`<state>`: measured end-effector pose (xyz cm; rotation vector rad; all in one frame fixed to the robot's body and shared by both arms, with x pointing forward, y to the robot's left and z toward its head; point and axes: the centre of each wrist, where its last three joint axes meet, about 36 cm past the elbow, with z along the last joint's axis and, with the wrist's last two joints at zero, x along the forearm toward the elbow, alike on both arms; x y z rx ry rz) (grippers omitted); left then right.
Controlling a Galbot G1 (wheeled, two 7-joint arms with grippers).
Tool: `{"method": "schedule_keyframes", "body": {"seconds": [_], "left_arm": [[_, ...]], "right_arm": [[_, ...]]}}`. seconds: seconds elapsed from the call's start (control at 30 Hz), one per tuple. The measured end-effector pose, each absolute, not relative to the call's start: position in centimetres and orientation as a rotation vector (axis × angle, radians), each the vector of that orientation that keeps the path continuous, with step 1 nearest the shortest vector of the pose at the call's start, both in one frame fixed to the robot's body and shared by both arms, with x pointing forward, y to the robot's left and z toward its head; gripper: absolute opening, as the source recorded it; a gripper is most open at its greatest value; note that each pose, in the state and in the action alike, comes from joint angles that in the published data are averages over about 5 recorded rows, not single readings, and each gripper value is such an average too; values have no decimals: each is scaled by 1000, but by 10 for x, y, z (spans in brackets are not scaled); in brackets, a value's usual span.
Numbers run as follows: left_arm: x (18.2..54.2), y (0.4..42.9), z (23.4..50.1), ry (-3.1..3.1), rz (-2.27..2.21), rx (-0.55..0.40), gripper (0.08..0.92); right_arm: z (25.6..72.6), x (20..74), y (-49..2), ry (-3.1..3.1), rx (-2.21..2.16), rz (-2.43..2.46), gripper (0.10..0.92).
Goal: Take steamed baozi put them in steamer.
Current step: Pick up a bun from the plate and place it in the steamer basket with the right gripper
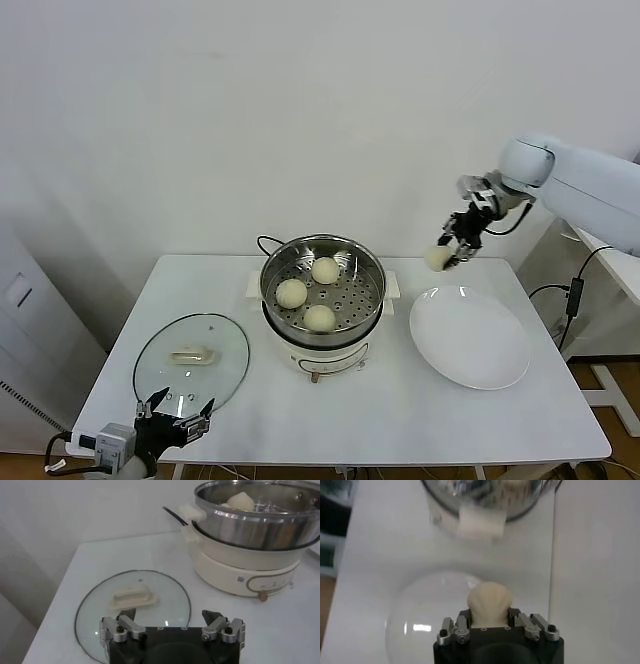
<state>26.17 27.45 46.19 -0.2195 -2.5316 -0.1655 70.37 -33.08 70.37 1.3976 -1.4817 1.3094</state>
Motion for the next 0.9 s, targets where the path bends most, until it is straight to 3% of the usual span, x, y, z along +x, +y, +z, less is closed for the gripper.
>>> {"method": "schedule_keyframes", "body": {"seconds": [0.47, 0.9], "left_arm": [[261, 274, 461, -2531, -158, -216, 823], [260, 274, 460, -2534, -139, -201, 823]], "right_arm": [[706, 704, -227, -1509, 1396, 1234, 450], [670, 701, -175, -1501, 1354, 1232, 450]]}}
